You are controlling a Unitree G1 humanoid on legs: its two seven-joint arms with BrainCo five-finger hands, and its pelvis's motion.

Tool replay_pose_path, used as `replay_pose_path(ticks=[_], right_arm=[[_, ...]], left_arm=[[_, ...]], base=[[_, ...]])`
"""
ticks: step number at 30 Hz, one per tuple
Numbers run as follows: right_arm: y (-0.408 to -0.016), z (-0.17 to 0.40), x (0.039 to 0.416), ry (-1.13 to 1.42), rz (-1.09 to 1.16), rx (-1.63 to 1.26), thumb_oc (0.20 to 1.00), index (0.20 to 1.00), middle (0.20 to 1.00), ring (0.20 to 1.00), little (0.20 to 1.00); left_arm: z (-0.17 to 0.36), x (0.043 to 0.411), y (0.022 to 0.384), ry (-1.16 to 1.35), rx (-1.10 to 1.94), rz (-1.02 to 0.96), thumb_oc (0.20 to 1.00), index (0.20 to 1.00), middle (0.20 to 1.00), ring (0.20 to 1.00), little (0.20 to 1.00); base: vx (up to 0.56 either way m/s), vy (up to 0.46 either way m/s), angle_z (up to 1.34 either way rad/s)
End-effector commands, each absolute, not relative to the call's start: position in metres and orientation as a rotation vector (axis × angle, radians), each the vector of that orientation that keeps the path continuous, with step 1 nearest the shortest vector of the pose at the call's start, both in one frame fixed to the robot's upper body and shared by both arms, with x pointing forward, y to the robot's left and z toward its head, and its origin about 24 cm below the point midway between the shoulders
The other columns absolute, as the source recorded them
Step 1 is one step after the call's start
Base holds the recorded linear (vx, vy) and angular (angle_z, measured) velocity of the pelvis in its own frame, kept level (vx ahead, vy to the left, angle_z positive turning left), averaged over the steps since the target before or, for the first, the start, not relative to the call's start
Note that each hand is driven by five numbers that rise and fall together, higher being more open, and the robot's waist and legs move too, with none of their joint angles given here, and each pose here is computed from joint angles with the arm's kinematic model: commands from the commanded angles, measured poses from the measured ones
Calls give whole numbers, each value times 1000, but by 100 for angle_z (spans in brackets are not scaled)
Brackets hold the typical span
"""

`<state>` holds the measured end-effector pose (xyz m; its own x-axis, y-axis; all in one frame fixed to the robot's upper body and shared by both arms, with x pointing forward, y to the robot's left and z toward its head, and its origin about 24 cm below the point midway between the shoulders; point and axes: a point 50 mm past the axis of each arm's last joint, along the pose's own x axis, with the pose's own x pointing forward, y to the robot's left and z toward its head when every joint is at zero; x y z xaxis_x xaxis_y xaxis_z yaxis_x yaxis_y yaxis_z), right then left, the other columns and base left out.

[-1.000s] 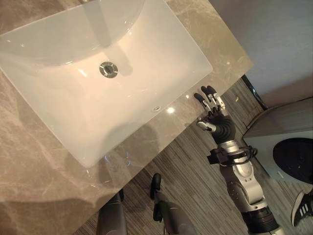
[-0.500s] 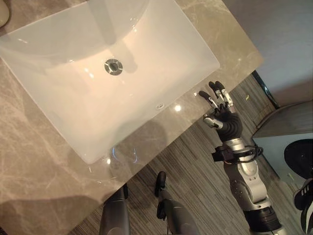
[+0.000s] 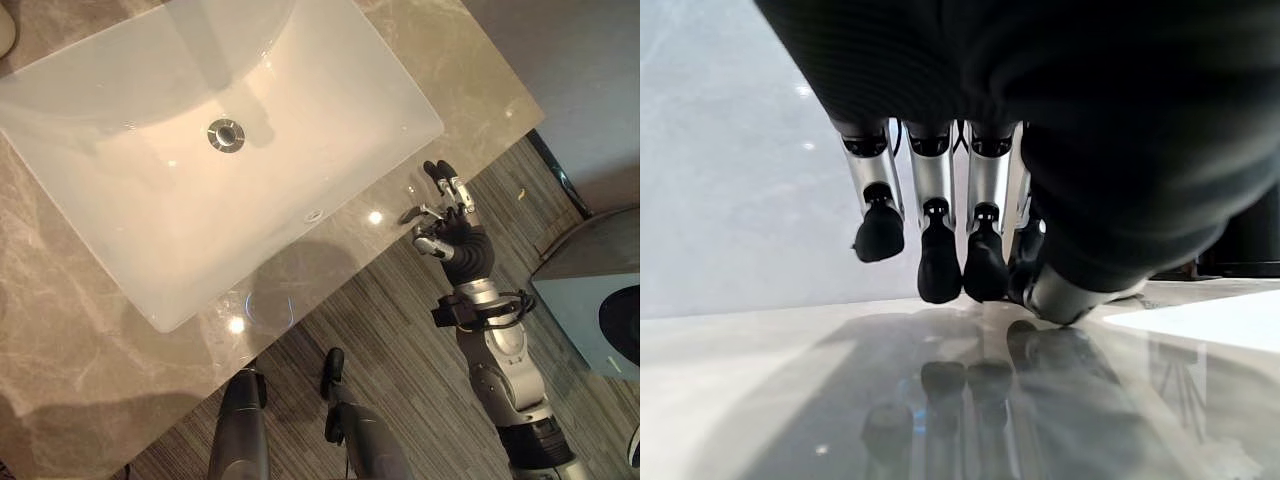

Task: Put brush and paste in cup on sink, flatten towel.

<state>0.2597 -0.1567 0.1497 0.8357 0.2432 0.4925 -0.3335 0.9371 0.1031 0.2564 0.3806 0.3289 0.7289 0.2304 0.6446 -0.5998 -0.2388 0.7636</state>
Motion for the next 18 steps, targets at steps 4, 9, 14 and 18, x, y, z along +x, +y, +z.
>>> replay_pose_path(ticks=[4, 9, 14, 18], right_arm=[[-160, 97, 257, -225, 253, 166, 1000, 1000, 1000, 1000, 1000], [-164, 98, 256, -236, 228, 181, 1000, 1000, 1000, 1000, 1000], [-166, 99, 257, -243, 220, 184, 1000, 1000, 1000, 1000, 1000], [-167, 99, 257, -244, 219, 183, 1000, 1000, 1000, 1000, 1000]], left_arm=[[347, 244, 393, -343, 1582, 919, 200, 200, 200, 200, 200], [349, 244, 398, -321, 1576, 942, 200, 200, 200, 200, 200], [352, 246, 400, -315, 1580, 945, 200, 200, 200, 200, 200], [354, 247, 398, -317, 1587, 940, 200, 200, 200, 200, 200]], base=[[-5, 15, -4], [19, 30, -1], [2, 39, -3], [8, 50, -2]])
